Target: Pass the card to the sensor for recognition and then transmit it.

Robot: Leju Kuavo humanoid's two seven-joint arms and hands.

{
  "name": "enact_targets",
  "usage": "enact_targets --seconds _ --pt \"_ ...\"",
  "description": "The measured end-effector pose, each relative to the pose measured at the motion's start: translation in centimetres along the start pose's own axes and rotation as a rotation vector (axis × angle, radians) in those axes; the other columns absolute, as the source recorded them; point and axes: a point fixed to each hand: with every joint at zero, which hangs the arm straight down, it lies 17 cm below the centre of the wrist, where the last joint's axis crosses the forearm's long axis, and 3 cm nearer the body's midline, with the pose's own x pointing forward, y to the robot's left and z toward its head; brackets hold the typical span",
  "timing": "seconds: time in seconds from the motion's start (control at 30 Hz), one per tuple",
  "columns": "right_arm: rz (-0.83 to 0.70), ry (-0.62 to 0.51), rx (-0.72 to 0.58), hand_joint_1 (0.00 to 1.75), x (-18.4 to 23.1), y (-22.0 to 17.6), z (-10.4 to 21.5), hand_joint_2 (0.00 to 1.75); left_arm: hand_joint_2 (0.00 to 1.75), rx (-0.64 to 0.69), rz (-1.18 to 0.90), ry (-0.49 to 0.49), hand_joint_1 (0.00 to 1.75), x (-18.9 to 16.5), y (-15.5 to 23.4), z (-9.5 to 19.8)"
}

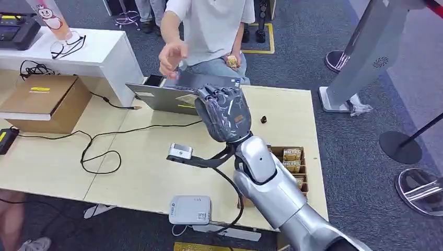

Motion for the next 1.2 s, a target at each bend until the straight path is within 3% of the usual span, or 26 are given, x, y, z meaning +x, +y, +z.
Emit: enact_targets --seconds 0.37,0.7,0.73,1.2 --pt "0.127 0.079 0.016 1.75 -4.1 0.9 -0.9 1.75 0.0 0.006 -0.041 0.006 0.0 0.5 0.4 -0.4" --pt "0.142 0.128 0.069 1.75 -6.0 2.5 -0.2 1.75 0.0 -0.004 -0.064 0.01 0.0 0.6 0.4 -0.5" --pt "0.141 0.132 0.073 0.0 -6.1 2.7 -0.1 1.75 0.0 -0.006 -0.065 0.01 0.0 0.6 0.4 -0.6" --pt "0.115 0.123 0.096 0.0 -5.9 3.5 0.2 1.75 0.0 -0.006 -0.06 0.008 0.0 0.6 0.4 -0.7"
